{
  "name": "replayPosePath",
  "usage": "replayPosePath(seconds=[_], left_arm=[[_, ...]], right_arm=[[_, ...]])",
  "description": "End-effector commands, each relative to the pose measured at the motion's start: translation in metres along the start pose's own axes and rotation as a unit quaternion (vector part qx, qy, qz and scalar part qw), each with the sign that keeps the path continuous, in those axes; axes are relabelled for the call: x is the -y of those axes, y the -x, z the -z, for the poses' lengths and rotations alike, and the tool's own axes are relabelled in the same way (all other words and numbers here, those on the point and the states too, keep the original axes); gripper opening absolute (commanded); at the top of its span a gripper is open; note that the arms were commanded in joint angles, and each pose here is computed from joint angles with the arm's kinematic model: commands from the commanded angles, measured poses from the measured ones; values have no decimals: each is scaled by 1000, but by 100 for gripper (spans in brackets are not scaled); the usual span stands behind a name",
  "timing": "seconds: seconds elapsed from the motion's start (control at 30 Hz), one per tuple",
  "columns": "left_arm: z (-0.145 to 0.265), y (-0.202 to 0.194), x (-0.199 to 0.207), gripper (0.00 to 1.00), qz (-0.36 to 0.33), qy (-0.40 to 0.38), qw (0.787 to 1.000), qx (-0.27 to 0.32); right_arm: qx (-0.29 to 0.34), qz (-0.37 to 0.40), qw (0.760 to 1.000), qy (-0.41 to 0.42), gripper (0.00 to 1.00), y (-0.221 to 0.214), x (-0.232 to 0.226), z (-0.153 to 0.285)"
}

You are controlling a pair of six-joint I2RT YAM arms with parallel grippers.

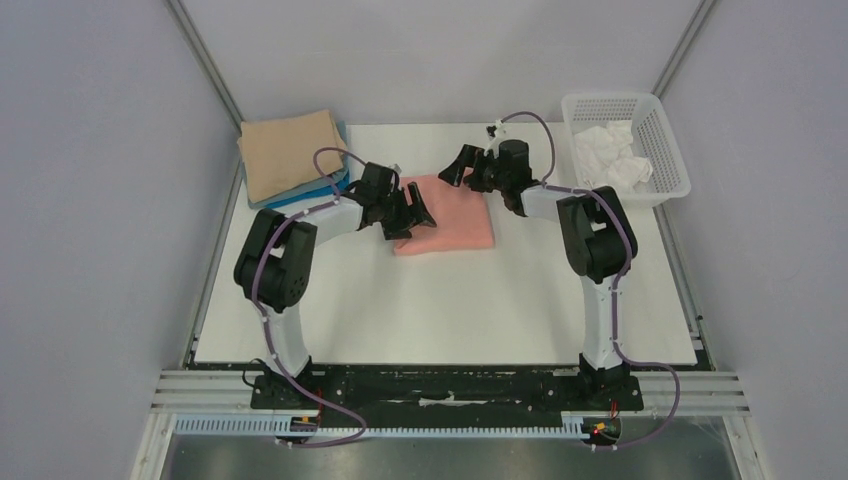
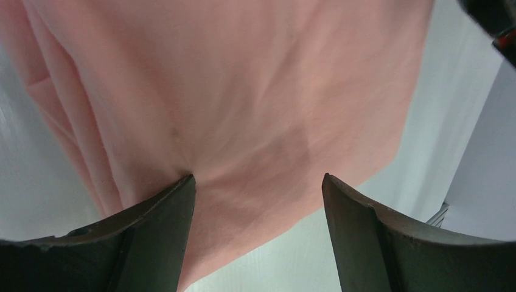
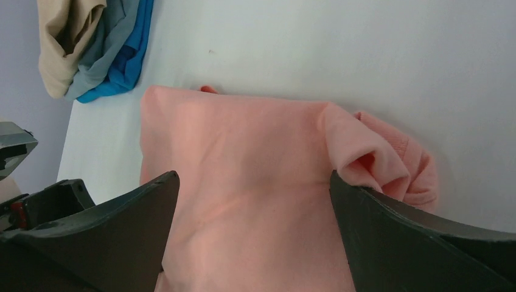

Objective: Fold and stack the t-shirts
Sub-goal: Put the neatly folded tshirt into the corner of the board with the left arm

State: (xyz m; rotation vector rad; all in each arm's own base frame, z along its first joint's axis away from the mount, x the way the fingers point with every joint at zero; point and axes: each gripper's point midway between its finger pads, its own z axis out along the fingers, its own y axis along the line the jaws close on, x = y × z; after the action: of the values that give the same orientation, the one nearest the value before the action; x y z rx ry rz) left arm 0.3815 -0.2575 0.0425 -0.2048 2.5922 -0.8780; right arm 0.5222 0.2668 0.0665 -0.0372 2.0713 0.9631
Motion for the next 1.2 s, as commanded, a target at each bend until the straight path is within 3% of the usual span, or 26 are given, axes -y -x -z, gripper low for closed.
replayPosePath(seconds=[0.0,0.23,0.4,0.5,0.77,0.93,1.17], left_arm=[[-2,-36,-26,82,-7,15,999,-37],[22,-116,-54,82,-14,55,996,-72],[48,-182,-47,82,-44,59,993,-96],[64,-198,-36,82,-52,46,994,-83],[107,-176,3,86,-75,-10,997,-7],[118,-138,-9,87,-80,51,993,68],[82,-104,-33,87,-66,110,991,46]], right_arm=[[-8,-12,1000,-12,98,-28,7,6],[-19,-26,997,-66,98,-89,17,74],[-49,-8,996,-69,98,-125,4,114],[-47,6,996,-81,98,-132,-1,134],[-19,59,990,-123,98,-114,-13,175],[31,83,987,-137,98,-78,-27,196],[54,109,981,-153,98,-79,-25,230]])
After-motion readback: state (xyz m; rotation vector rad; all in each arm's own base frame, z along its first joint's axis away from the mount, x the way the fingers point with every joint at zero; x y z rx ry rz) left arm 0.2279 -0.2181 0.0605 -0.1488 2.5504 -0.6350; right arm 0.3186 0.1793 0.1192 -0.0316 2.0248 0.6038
